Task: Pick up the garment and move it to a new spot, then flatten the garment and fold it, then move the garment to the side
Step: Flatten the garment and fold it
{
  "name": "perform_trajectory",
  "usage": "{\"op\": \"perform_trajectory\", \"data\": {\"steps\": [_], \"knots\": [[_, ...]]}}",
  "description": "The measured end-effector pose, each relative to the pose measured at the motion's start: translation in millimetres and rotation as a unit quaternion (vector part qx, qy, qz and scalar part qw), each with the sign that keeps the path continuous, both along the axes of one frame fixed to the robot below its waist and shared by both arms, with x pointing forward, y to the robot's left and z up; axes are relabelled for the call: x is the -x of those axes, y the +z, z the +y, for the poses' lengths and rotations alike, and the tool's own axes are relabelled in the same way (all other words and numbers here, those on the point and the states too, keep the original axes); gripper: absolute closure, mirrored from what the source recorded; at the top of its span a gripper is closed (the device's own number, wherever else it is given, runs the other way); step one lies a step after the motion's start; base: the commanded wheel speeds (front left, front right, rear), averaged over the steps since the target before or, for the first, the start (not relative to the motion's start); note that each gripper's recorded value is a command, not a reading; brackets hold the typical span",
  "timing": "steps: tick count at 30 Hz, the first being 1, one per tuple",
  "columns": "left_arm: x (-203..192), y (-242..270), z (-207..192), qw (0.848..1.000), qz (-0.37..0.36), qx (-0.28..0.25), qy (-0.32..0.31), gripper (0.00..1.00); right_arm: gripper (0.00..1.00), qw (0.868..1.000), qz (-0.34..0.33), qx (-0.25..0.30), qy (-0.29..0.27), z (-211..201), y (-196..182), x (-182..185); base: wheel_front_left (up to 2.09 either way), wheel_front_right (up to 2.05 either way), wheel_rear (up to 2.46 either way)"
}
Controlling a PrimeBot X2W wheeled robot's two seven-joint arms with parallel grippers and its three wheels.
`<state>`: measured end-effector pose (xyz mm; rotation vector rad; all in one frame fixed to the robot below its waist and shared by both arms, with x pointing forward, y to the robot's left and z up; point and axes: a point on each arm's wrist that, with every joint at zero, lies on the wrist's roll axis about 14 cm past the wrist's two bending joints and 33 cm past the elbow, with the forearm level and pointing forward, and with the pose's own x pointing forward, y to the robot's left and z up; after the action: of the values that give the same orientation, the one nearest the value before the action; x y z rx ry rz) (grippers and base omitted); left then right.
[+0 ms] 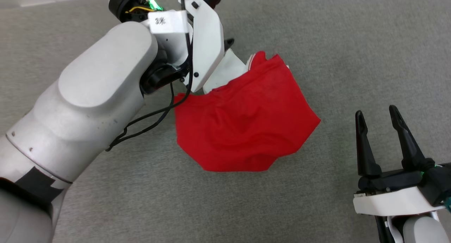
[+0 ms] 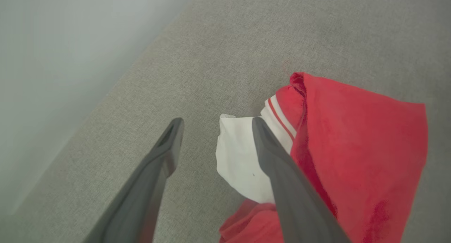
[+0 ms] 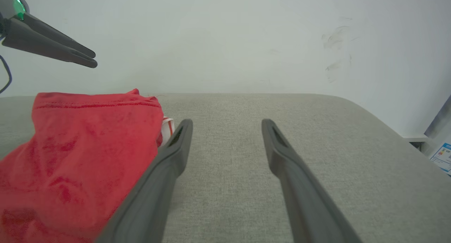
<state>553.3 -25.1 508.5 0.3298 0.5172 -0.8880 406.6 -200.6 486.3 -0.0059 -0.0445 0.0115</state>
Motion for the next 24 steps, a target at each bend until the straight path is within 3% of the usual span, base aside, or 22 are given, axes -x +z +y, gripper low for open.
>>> {"op": "perform_trajectory", "data": {"steps": [4,12,17,18,19,24], "knots": [[9.0,-40.8,-5.6,0.995,0.074,-0.052,-0.030,0.00,0.00,1.000,0.008,0.003,-0.011,-8.0,-6.7,-4.3,0.00,0.00,0.00],[19.9,-114.0,8.1,0.975,0.148,-0.155,-0.060,0.00,0.00,0.999,0.027,0.007,-0.029,-20.6,-20.3,-8.1,0.00,0.00,0.00],[27.8,-130.2,9.1,0.969,0.162,-0.173,-0.074,0.00,0.00,0.999,0.035,0.009,-0.034,-24.0,-25.3,-7.9,0.00,0.00,0.00],[30.2,-132.6,9.2,0.968,0.163,-0.177,-0.077,0.44,0.00,0.999,0.035,0.008,-0.033,-23.9,-25.7,-8.4,0.00,0.00,0.00],[31.8,-133.3,8.8,0.967,0.160,-0.180,-0.080,1.00,0.00,0.999,0.034,0.008,-0.033,-23.7,-25.3,-9.4,0.00,0.00,0.00],[34.3,-123.6,1.3,0.975,0.122,-0.161,-0.093,1.00,0.00,0.999,0.024,0.007,-0.028,-20.9,-19.6,-12.0,0.00,0.00,0.00]]}}
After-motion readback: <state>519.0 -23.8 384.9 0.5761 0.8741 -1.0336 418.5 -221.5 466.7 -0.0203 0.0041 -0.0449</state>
